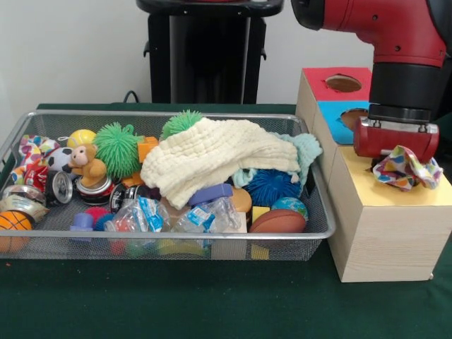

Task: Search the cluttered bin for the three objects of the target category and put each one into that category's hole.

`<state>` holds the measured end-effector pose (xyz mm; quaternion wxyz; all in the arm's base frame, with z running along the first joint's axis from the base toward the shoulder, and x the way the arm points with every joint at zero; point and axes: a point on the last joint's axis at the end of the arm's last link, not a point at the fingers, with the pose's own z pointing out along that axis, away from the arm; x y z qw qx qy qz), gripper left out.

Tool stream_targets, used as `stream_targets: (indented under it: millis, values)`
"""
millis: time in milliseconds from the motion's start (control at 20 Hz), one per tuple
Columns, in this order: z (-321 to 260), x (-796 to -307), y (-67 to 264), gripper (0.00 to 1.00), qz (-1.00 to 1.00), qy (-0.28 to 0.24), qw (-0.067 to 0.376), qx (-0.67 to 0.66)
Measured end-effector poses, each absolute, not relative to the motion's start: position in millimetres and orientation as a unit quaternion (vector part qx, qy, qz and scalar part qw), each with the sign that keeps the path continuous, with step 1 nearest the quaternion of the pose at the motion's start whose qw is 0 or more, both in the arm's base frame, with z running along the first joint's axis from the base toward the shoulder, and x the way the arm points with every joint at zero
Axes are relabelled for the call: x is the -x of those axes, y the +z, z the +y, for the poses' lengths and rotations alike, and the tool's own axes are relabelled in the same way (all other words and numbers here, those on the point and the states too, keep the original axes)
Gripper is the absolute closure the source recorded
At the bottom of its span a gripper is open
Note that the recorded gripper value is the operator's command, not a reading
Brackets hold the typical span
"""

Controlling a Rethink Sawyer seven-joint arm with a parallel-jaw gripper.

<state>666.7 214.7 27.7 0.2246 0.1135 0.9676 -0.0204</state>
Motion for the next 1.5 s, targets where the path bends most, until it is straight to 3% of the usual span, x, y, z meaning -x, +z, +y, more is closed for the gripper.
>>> stream_targets:
  millis: [50, 100, 900, 1500]
  values:
    - [215, -666, 28, 0.0, 0.968, -0.021, 0.223, -0.113]
    - [212, -664, 30, 1.0, 0.97, -0.024, 0.215, -0.114]
    - [206, -659, 37, 1.0, 0.97, -0.032, 0.212, -0.114]
    - [206, -648, 78, 1.0, 0.976, -0.024, 0.175, -0.125]
